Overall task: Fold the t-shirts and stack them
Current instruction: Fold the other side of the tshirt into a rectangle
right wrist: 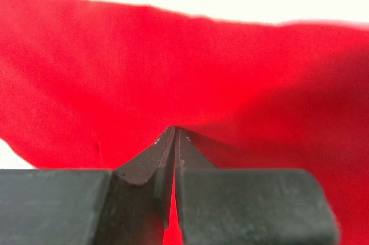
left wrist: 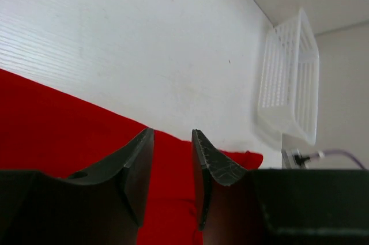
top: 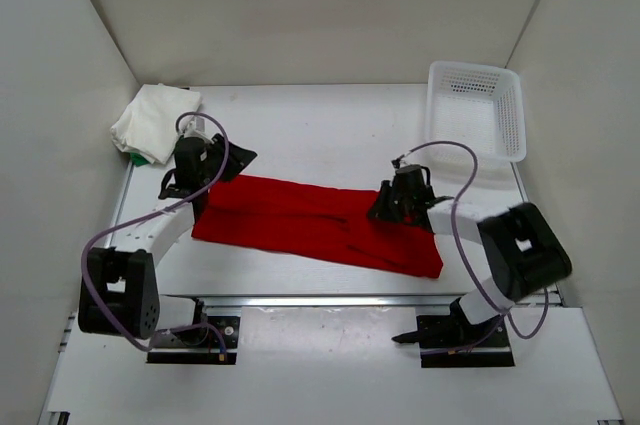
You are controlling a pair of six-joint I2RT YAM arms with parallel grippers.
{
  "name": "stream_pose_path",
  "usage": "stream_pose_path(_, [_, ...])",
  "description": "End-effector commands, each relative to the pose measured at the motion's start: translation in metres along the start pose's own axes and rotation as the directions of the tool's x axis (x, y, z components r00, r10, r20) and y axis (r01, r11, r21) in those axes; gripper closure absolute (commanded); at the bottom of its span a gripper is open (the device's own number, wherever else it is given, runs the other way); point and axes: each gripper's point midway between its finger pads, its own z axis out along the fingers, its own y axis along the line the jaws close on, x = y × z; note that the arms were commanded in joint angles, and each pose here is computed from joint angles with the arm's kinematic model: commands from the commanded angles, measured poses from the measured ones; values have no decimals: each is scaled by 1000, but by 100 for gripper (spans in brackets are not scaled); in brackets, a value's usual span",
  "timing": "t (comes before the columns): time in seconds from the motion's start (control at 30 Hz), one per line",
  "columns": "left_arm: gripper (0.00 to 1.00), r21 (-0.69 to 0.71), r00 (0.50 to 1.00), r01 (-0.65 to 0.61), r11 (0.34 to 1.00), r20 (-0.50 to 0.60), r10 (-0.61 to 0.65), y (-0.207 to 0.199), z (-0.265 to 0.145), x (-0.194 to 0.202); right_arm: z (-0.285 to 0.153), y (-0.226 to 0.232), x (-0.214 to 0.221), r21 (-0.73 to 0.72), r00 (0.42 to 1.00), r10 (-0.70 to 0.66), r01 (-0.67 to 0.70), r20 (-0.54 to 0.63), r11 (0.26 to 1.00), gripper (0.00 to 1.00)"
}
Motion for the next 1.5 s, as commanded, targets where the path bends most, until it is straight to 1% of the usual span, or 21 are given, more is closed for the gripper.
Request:
stream_pose_path(0.0, [56,12,993,-74,997,-88,75,-3,-13,30,39,17,-23,-42,999,-46,46,7,998,98])
stream_pose_path(0.1, [56,41,989,-94,995,-114,98,-8,-26,41,80,32,-42,-69,996,-69,64,-61,996,100])
stream_pose_path(0.13, [56,55,988,-103,993,-106,109,-12,-30,41,88,54,-77,-115,995,-101,100,-3,988,100])
stream_pose_path(0.17, [55,56,988,-103,993,-113,109,-10,-32,44,108,42,-69,-85,993,-102,96,-59,992,100])
stream_pose_path(0.3, [54,33,984,-148,988,-98,151,-5,-43,43,168,93,-167,-147,986,-166,159,-34,976,99])
stream_pose_path(0.33, [54,32,984,-146,989,-101,148,-5,-45,46,173,120,-207,-181,977,-205,211,49,961,100])
stream_pose_path(0.4, [53,37,981,-150,988,-123,153,-3,-45,56,164,149,-240,-197,968,-240,251,78,948,99])
stream_pose_path(0.43, [53,24,981,-135,991,-138,137,2,-46,63,149,177,-273,-225,946,-263,302,188,926,95])
stream_pose_path(0.47, [53,30,980,-137,990,-142,140,0,-46,64,130,188,-281,-257,942,-269,316,203,913,90])
stream_pose_path(0.53, [54,2,980,-143,990,-142,142,11,-46,67,88,200,-276,-283,941,-282,327,187,902,89])
stream_pose_path(0.57, [54,4,980,-144,990,-140,143,11,-47,67,96,189,-255,-247,935,-325,352,145,903,85])
stream_pose_path(0.6, [55,-18,977,-141,990,-167,136,18,-49,72,62,216,-260,-246,910,-358,404,210,881,80])
stream_pose_path(0.67, [56,-27,973,-151,988,-181,143,22,-50,77,58,204,-218,-208,896,-413,440,163,873,73])
stream_pose_path(0.7, [56,-23,972,-159,987,-176,152,18,-52,73,30,225,-223,-224,873,-424,475,243,851,69])
stream_pose_path(0.77, [56,-22,971,-160,987,-181,153,19,-55,76,16,221,-193,-256,888,-395,449,235,856,66])
stream_pose_path(0.83, [56,-14,964,-188,982,-192,182,17,-55,79,9,195,-146,-276,912,-364,405,189,872,73])
stream_pose_path(0.9, [60,-16,945,-239,971,-232,229,14,-57,89,6,189,-120,-314,921,-339,384,190,868,98])
stream_pose_path(0.93, [63,-12,937,-259,966,-246,248,13,-58,92,9,174,-104,-317,929,-331,368,167,874,100])
stream_pose_path(1.23, [65,36,903,-296,954,-314,292,6,-60,116,39,64,-68,-188,984,-172,177,41,966,100])
stream_pose_path(1.43, [64,57,900,-288,956,-326,290,4,-58,126,71,35,-124,-144,989,-83,101,123,984,100])
stream_pose_path(1.47, [64,66,896,-287,955,-333,293,2,-59,127,88,23,-117,-120,995,-69,77,75,990,100])
